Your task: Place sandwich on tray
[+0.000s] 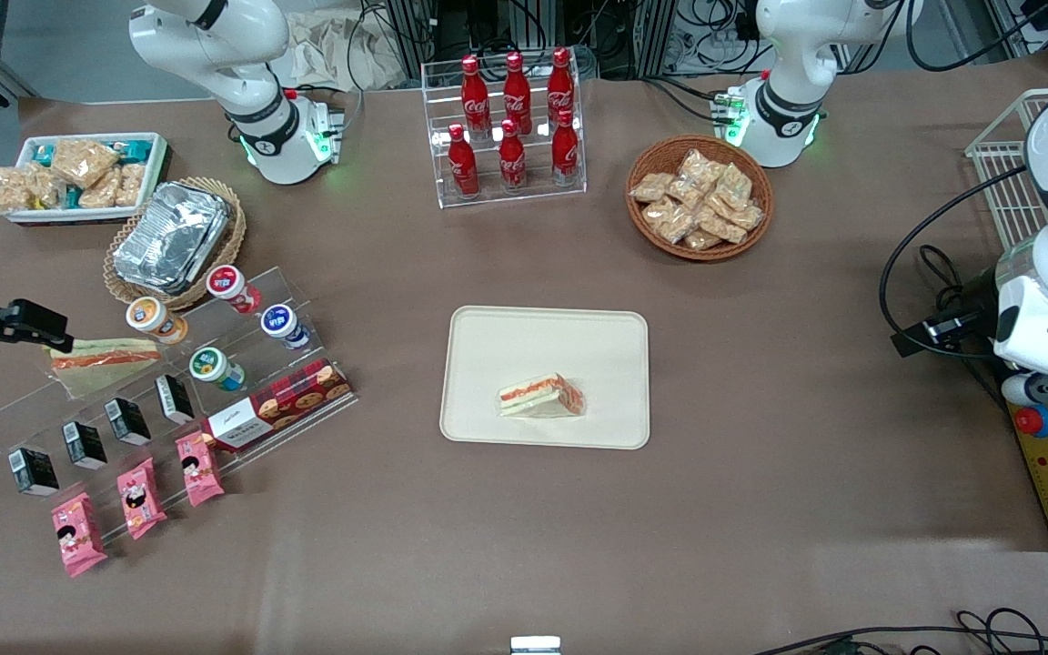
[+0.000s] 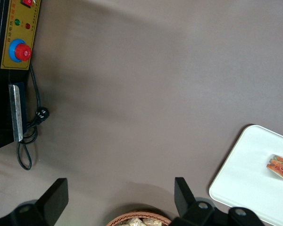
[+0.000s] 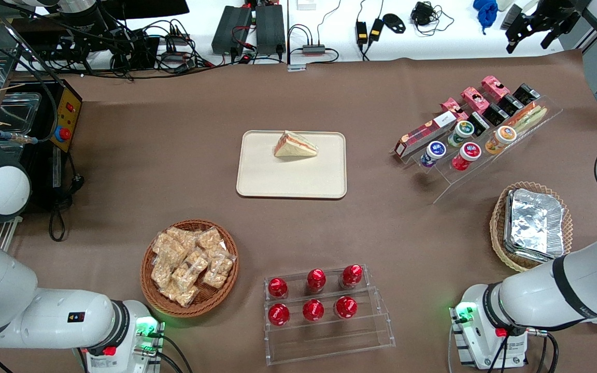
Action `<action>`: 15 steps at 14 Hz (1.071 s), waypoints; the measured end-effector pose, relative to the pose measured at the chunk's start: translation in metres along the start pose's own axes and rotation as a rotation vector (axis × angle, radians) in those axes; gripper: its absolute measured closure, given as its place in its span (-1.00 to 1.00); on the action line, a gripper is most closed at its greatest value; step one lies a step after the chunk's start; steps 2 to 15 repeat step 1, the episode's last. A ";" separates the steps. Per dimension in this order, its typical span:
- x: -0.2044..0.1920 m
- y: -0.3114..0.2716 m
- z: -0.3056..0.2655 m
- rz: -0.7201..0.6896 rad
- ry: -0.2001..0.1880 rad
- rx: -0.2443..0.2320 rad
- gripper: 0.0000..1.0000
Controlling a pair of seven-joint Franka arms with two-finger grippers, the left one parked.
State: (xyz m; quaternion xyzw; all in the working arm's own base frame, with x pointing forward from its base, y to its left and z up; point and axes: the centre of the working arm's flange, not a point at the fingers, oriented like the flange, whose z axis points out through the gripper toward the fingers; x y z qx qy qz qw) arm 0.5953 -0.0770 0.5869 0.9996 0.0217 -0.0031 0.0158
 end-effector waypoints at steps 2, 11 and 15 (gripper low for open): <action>-0.003 0.003 0.000 0.007 -0.013 0.003 -0.98; -0.003 0.003 0.000 0.007 -0.013 0.003 -0.98; -0.003 0.003 0.000 0.007 -0.013 0.003 -0.98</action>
